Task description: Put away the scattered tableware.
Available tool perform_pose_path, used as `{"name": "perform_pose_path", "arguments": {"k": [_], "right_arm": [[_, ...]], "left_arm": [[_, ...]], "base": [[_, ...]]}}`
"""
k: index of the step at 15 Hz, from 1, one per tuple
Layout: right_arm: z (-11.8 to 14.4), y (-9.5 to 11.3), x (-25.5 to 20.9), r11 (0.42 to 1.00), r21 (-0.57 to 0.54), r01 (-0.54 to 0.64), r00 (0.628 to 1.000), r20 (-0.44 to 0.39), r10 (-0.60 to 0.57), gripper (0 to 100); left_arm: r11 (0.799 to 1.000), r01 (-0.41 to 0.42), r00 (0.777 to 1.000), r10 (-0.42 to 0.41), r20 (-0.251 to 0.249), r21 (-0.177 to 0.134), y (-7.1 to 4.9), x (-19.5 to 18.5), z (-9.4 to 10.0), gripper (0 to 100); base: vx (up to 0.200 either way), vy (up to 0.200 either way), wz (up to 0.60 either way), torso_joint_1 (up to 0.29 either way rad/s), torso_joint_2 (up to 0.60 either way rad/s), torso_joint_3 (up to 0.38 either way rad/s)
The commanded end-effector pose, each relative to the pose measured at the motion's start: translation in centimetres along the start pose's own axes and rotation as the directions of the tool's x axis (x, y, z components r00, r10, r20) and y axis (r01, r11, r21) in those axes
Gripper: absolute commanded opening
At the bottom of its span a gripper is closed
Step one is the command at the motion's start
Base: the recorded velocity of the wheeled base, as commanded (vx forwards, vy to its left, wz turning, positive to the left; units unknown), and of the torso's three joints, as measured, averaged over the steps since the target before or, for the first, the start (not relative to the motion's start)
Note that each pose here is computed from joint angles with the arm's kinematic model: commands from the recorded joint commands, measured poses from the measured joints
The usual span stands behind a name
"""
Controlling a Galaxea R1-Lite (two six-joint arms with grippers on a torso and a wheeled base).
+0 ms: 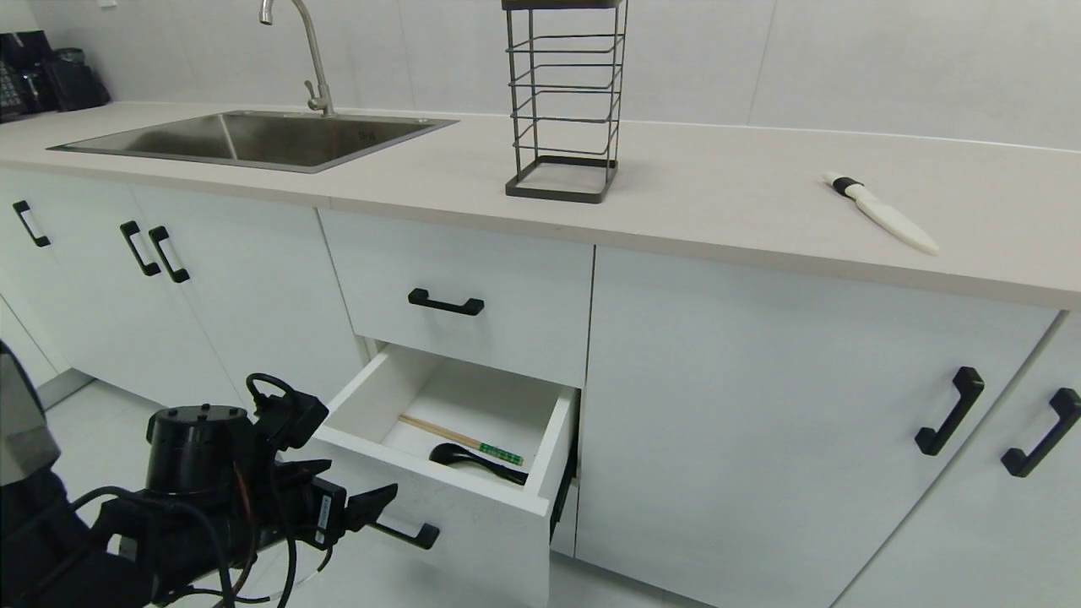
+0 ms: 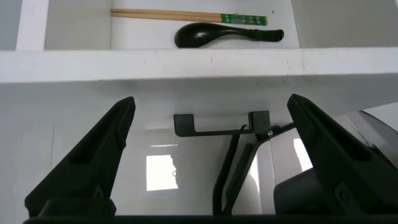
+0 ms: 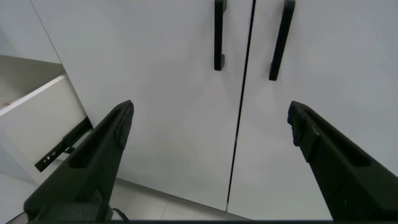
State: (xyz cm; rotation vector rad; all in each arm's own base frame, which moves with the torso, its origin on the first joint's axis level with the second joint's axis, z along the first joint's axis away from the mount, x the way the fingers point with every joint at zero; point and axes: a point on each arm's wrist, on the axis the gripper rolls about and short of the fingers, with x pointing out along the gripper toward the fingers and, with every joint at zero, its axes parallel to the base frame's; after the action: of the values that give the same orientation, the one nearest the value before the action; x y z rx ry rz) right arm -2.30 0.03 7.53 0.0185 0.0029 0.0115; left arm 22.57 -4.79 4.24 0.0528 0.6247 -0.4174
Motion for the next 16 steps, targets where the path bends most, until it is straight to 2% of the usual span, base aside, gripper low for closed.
{"name": "perform_pose_path", "arguments": {"k": [1, 13, 16], "right_arm": [[0.0, 0.0, 0.0, 1.0, 0.0, 0.001, 1.0, -0.002, -0.001, 100], [0.0, 0.0, 0.0, 1.0, 0.0, -0.001, 1.0, -0.002, 0.001, 100], [0.0, 0.0, 0.0, 1.0, 0.0, -0.001, 1.0, -0.002, 0.001, 100]], "left_arm": [[1.0, 0.001, 1.0, -0.001, -0.016, -0.005, 0.3, 1.4, 0.0, 100], [1.0, 0.003, 0.997, -0.005, 0.072, 0.02, 1.3, 6.3, 2.7, 100], [0.999, 0.002, 0.992, -0.007, 0.128, 0.032, 1.6, 7.7, 4.1, 100]], "base": [[0.0, 0.0, 0.0, 0.0, 0.0, 0.0], [0.0, 0.0, 0.0, 0.0, 0.0, 0.0], [0.0, 0.0, 0.0, 0.0, 0.0, 0.0]]}}
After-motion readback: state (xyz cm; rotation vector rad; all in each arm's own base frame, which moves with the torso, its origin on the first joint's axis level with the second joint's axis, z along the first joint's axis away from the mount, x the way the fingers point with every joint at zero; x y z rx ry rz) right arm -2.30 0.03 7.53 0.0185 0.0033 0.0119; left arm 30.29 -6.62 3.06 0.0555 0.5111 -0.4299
